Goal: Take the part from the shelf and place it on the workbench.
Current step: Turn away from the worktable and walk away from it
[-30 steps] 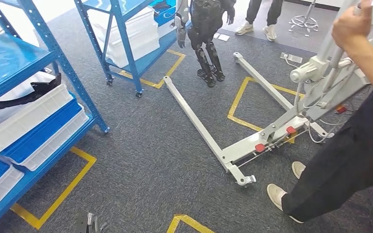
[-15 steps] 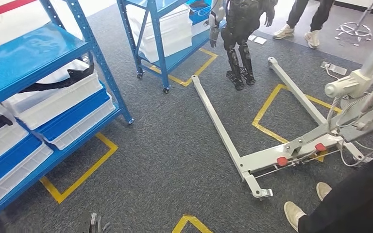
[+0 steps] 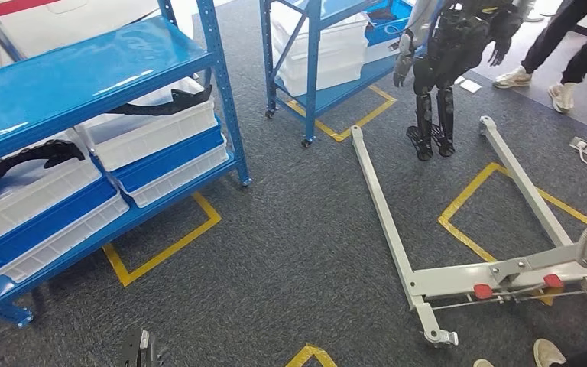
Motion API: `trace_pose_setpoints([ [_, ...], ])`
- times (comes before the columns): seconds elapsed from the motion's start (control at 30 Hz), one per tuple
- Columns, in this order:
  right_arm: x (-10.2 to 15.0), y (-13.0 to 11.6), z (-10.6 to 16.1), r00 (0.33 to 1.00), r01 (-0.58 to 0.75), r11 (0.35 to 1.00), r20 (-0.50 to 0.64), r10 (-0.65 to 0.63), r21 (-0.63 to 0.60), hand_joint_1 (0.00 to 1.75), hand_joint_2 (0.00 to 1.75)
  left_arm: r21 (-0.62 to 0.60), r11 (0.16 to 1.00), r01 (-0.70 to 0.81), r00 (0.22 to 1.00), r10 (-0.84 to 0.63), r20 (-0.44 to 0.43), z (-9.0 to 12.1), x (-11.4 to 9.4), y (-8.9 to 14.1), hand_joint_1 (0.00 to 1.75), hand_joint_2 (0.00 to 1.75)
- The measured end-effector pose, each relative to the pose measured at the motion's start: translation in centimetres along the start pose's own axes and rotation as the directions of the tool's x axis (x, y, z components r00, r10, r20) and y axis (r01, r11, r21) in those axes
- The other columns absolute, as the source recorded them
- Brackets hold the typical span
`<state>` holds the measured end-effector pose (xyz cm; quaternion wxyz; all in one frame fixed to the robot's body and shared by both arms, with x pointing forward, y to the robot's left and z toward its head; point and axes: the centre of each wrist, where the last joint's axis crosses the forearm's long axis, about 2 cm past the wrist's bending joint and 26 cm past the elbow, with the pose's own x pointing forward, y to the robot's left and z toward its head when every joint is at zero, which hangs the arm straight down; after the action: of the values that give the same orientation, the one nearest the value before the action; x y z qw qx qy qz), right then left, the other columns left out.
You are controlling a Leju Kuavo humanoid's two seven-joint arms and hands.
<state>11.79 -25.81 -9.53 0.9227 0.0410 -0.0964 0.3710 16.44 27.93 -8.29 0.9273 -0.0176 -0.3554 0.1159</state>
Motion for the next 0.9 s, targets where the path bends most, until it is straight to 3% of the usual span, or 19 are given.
trace_pose_setpoints([
  [0.9,0.09,-0.34,0.03,0.997,-0.012,0.999,0.075,0.014,-0.03,0.0,0.0,-0.029,0.994,0.108,0.994,-0.108,0.006,-0.06,0.13,-0.7,0.0,0.0],
])
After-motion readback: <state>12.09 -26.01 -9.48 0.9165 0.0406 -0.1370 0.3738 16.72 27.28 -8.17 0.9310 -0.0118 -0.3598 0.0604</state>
